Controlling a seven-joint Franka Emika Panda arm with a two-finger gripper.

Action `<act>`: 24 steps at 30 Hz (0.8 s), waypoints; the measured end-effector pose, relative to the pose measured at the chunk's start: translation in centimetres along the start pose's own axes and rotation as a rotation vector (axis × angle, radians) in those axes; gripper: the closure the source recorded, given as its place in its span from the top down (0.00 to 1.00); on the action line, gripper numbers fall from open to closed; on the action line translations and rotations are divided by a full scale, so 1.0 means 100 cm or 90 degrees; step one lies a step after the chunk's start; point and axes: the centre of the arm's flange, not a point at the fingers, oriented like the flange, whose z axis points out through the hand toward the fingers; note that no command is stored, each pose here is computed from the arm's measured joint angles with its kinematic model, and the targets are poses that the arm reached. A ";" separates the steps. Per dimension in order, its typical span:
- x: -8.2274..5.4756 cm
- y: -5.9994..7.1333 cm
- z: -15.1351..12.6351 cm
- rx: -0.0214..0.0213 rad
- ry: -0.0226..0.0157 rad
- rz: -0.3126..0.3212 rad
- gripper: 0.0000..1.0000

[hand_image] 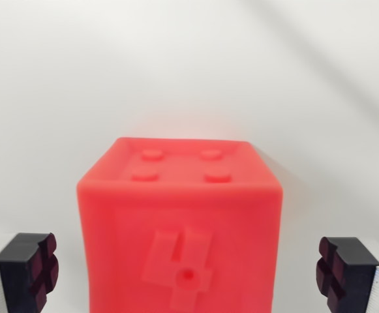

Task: Destack cube

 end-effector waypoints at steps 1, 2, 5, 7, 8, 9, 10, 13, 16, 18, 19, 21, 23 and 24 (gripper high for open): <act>0.000 0.000 -0.003 0.0002 -0.0001 0.000 1.00; 0.000 0.000 -0.006 0.0002 -0.0001 0.000 1.00; 0.000 0.000 -0.014 0.0000 0.0006 0.000 1.00; 0.000 0.000 -0.021 0.0001 0.0005 0.000 1.00; 0.000 0.000 -0.024 0.0001 0.0004 -0.001 1.00; 0.000 0.000 -0.028 -0.0001 0.0010 -0.001 1.00; 0.000 0.000 -0.029 -0.0001 0.0012 -0.001 1.00; 0.000 0.000 -0.040 0.0002 0.0012 -0.001 1.00; 0.000 0.000 -0.052 -0.0002 0.0013 -0.001 1.00; 0.000 0.000 -0.061 -0.0001 0.0018 -0.002 1.00; 0.000 0.000 -0.066 -0.0001 0.0022 -0.002 1.00; 0.000 0.000 -0.072 -0.0001 0.0024 -0.001 1.00; 0.000 0.000 -0.082 -0.0002 0.0028 -0.001 1.00; 0.000 0.000 -0.084 -0.0002 0.0027 -0.001 1.00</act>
